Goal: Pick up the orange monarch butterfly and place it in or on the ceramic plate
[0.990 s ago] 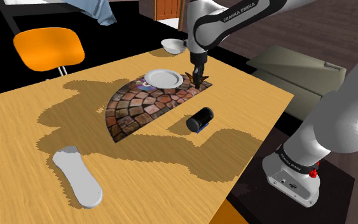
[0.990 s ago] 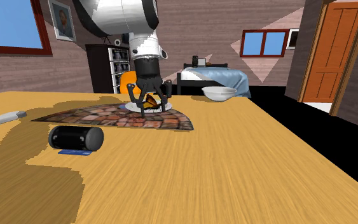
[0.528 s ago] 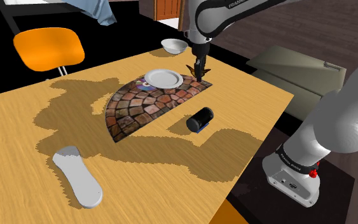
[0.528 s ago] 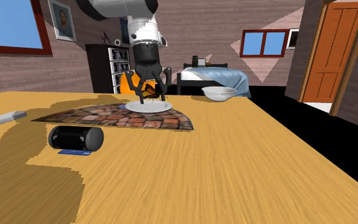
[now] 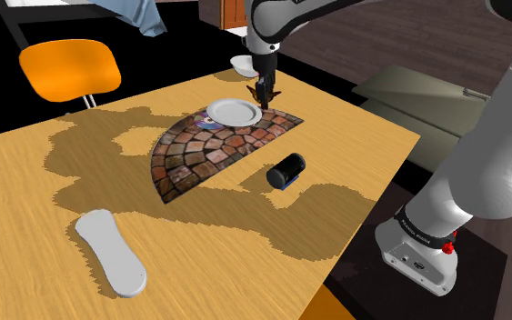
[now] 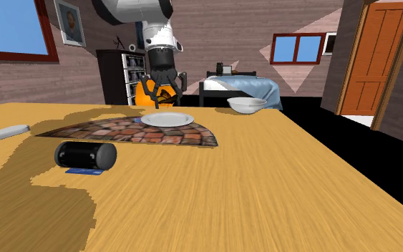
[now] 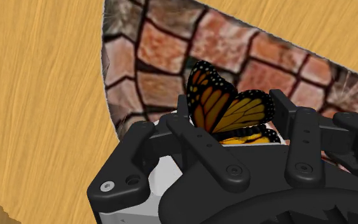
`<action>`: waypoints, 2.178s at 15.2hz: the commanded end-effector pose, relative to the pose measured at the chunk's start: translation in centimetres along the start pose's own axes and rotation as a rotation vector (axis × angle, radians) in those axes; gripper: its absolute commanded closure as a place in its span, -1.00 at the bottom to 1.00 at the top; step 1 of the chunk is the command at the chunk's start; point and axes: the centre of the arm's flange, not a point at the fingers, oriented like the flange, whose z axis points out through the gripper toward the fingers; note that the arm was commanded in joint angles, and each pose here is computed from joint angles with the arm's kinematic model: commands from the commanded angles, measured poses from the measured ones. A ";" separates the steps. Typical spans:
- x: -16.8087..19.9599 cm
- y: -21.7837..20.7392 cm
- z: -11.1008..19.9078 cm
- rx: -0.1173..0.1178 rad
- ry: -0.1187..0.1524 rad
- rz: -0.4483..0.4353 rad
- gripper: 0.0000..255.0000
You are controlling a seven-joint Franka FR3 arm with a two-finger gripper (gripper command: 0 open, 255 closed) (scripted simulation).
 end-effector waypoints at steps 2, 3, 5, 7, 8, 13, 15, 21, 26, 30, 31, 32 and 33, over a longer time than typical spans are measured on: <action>3.6 0.4 -0.4 0.000 0.000 0.000 1.00; 4.9 0.5 -0.5 0.000 0.000 0.000 1.00; 7.6 0.6 -0.8 0.000 0.000 0.000 1.00; 9.9 0.7 -1.1 0.000 0.000 0.000 1.00; 10.0 0.7 -0.6 0.000 0.000 0.000 1.00; 10.5 0.5 2.0 0.000 0.000 0.000 1.00; 10.7 0.5 3.0 0.000 0.000 0.000 1.00; 11.0 0.4 4.5 0.000 0.000 0.000 1.00; 11.0 0.4 4.5 0.000 0.000 0.000 -1.00; 11.0 0.4 4.5 0.000 0.000 0.000 -1.00; 11.0 0.4 4.5 0.000 0.000 0.000 -1.00; 11.0 0.4 3.2 0.000 0.000 0.000 -1.00; 11.0 0.4 1.9 0.000 0.000 0.000 -1.00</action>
